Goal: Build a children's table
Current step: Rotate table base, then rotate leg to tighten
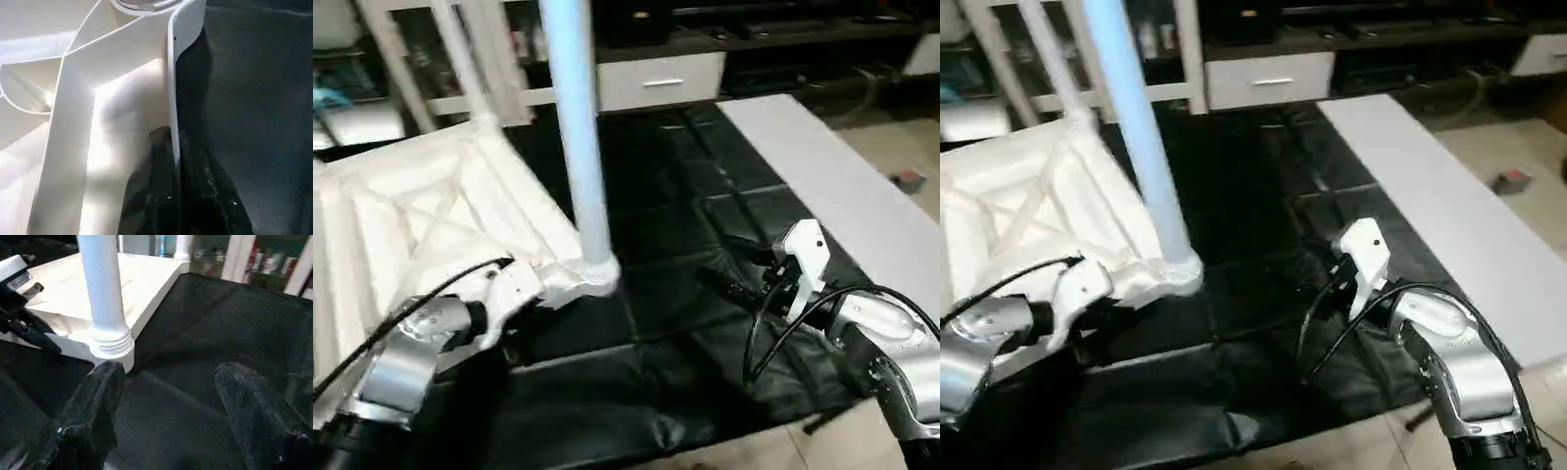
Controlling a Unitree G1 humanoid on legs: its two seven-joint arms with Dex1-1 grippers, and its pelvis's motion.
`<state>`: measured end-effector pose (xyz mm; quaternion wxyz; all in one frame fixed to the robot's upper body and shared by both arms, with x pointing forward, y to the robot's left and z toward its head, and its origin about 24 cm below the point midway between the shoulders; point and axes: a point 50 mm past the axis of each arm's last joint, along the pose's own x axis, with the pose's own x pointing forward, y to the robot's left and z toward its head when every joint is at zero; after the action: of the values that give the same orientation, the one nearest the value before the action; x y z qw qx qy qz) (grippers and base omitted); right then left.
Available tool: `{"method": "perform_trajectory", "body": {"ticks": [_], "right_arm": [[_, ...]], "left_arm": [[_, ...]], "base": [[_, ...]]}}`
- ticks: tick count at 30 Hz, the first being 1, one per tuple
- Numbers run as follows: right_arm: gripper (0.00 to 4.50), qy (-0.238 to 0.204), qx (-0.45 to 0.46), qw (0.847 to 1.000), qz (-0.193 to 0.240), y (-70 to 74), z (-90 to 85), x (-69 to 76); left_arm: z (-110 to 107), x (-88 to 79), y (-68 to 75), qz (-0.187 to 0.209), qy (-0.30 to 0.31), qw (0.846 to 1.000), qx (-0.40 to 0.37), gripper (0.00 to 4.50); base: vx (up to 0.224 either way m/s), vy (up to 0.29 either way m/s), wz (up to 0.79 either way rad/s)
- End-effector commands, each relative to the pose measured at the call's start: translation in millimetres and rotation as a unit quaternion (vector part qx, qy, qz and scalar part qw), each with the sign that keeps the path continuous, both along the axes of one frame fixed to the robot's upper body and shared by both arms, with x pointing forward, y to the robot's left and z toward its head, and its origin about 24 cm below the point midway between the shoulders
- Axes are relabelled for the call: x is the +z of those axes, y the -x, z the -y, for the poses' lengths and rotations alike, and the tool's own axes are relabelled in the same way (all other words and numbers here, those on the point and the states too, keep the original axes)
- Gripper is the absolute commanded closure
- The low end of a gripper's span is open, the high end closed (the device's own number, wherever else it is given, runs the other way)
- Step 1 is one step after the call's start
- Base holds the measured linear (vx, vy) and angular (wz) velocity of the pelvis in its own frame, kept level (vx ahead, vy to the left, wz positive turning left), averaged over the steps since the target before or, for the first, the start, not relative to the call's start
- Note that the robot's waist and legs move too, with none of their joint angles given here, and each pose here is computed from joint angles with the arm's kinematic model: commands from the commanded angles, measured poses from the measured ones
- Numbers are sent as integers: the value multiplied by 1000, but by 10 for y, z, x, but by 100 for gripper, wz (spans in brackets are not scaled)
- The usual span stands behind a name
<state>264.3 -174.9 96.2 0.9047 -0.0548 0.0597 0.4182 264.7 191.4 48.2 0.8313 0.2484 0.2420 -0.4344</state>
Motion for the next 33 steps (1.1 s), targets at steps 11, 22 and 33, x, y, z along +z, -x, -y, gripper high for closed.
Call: {"method": "perform_trajectory", "body": {"ticks": [11, 22, 33], "right_arm": [[121, 45, 158, 986, -31, 29, -286, -79], [121, 53, 112, 992, 7, -210, -363, -61], [121, 15, 110, 994, -21, -159, -298, -170]], "left_arm": [[615, -124, 12, -19, 75, 983, -165, 449], [568, -73, -91, -4, 61, 984, -167, 449], [639, -18, -105, -10, 83, 977, -197, 449]], "base": [[0, 0, 0], [0, 0, 0], [0, 0, 0]]}}
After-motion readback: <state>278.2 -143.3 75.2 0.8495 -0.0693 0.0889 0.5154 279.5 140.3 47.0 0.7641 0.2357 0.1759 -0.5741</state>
